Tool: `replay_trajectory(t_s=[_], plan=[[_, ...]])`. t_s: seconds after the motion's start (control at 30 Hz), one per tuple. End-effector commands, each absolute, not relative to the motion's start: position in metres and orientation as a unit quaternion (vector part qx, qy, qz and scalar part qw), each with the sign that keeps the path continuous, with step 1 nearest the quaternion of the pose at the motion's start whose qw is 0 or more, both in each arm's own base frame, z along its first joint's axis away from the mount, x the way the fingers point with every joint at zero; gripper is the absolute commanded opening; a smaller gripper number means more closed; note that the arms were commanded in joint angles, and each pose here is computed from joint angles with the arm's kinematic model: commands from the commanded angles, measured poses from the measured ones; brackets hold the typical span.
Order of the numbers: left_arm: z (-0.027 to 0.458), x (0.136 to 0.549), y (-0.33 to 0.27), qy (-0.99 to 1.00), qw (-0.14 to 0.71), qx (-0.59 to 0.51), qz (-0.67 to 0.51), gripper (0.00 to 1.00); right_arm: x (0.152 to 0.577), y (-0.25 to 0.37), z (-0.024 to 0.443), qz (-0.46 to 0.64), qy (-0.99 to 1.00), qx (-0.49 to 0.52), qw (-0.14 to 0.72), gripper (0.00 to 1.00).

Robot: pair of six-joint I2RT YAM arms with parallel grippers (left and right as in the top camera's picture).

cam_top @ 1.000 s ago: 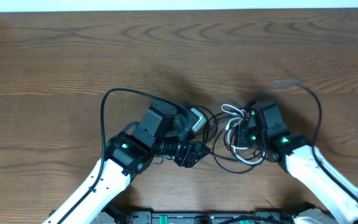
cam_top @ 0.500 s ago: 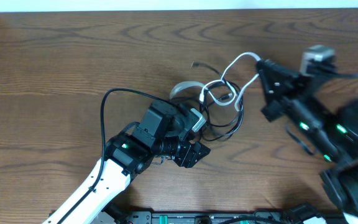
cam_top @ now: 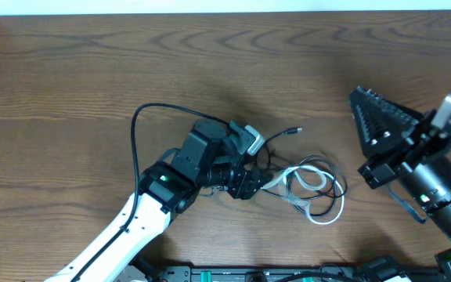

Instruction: Untangle cables

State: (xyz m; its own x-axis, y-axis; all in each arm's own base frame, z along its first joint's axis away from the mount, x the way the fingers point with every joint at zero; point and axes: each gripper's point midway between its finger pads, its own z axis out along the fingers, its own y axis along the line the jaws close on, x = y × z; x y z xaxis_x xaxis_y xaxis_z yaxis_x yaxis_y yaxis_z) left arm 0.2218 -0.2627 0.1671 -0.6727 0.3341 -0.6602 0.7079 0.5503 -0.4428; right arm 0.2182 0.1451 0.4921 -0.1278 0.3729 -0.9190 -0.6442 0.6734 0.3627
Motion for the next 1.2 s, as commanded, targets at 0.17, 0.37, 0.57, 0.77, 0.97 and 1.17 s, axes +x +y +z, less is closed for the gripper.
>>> replay_trajectory(t_s=[0.17,0.37,0.57,0.77,0.97,1.17], plan=[[0.171,0.208,-0.27,0.833,0.23,0.306,-0.401,0.69,0.246,0.115,0.371,0.238,0.815,-0.042,0.527,0.12],[0.171,0.208,-0.27,0.833,0.23,0.306,-0.4,0.69,0.225,0.093,0.244,0.125,0.945,-0.018,0.301,0.64],[0.17,0.206,-0.27,0.833,0.225,0.306,-0.402,0.69,0.189,0.103,0.147,0.113,0.99,-0.014,0.081,0.64],[0.169,0.203,-0.27,0.833,0.219,0.308,-0.405,0.69,0.196,0.107,0.08,0.105,0.992,0.058,0.03,0.27],[0.166,0.201,-0.268,0.835,0.212,0.311,-0.401,0.69,0.213,0.113,0.051,0.126,0.983,0.119,0.064,0.32],[0.166,0.2,-0.268,0.836,0.211,0.311,-0.401,0.69,0.22,0.106,0.032,0.119,0.972,0.18,0.091,0.32]])
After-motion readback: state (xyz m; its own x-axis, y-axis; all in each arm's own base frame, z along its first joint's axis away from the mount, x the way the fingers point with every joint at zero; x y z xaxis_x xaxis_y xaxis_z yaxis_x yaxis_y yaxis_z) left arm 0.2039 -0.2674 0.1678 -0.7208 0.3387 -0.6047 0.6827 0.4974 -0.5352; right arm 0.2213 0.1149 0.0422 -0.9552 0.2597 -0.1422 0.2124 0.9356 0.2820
